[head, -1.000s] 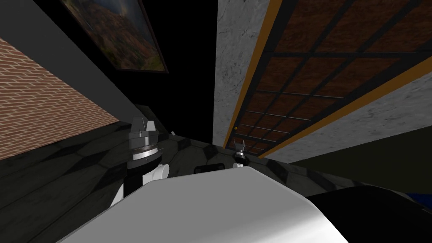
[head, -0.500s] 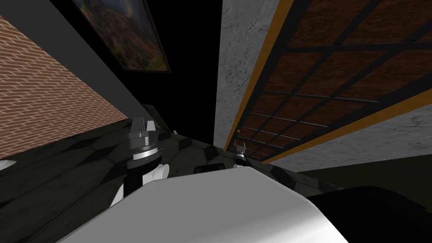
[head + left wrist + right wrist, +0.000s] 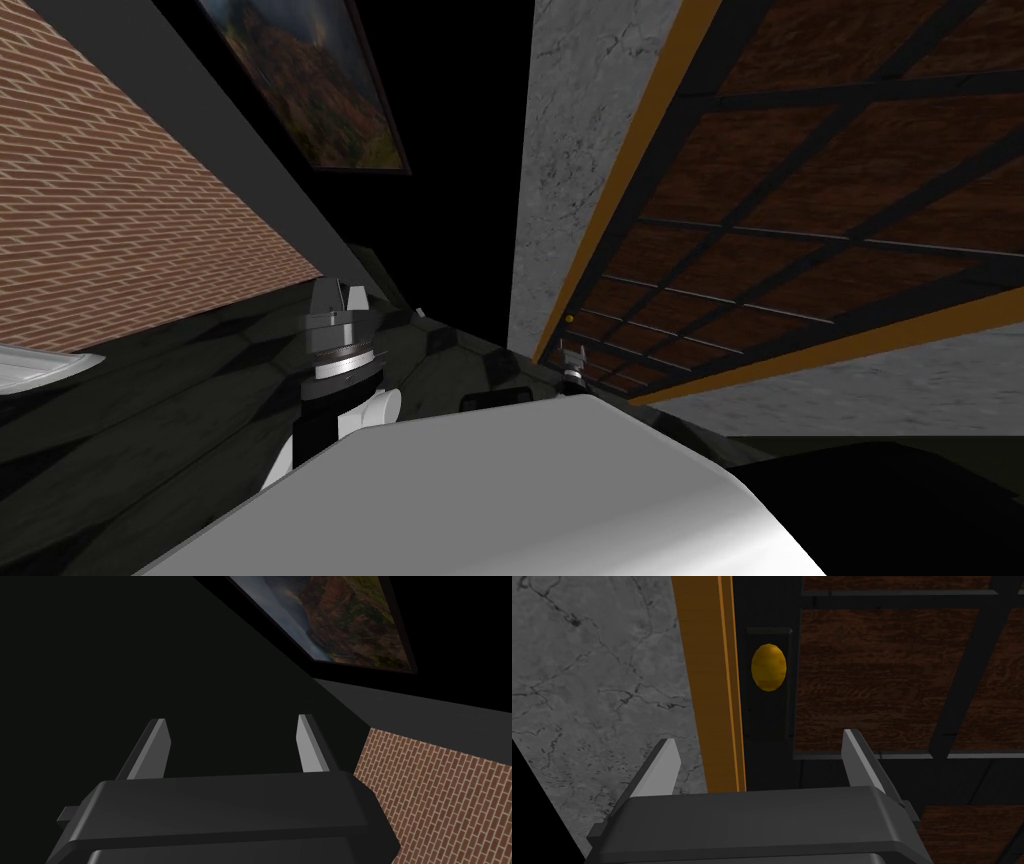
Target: Pull the door open
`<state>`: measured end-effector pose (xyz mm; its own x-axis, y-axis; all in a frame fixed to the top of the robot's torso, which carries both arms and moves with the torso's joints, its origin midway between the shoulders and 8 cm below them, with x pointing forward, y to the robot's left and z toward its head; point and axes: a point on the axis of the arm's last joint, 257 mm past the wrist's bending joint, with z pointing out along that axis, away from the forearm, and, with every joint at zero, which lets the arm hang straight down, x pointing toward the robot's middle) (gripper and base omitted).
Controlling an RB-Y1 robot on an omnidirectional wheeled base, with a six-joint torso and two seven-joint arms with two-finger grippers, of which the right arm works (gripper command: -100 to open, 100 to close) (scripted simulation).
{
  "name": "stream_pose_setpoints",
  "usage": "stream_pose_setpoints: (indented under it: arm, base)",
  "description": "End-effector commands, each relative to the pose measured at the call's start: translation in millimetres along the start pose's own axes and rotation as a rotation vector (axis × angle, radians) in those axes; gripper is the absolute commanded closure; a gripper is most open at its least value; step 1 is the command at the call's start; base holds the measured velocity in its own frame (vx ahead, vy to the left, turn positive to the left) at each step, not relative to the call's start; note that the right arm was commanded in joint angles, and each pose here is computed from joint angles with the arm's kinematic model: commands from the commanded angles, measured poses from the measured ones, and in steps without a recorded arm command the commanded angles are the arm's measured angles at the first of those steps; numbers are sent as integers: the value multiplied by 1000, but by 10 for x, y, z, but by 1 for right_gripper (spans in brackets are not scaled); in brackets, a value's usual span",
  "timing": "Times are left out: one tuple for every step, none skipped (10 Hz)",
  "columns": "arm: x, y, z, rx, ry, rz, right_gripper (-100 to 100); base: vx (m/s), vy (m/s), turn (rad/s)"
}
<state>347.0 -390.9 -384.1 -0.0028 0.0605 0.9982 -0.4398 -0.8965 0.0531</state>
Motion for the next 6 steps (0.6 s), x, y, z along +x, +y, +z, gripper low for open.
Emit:
stream_pose_setpoints:
  arm:
    - [-89, 64, -32, -20, -16, 29, -100]
    - [-137, 108, -52, -31, -25, 44, -100]
    - [-164, 132, -64, -37, -30, 52, -100]
    - [-138, 112, -64, -32, -26, 45, -100]
    - [-170, 264, -59, -37, -29, 47, -100]
    - [-180, 319, -56, -39, -30, 47, -100]
  base:
    - [104, -74, 138]
    - [75, -76, 126]
    - [59, -65, 84]
    - [27, -28, 15]
    - [120, 13, 36]
    - [193, 5, 34]
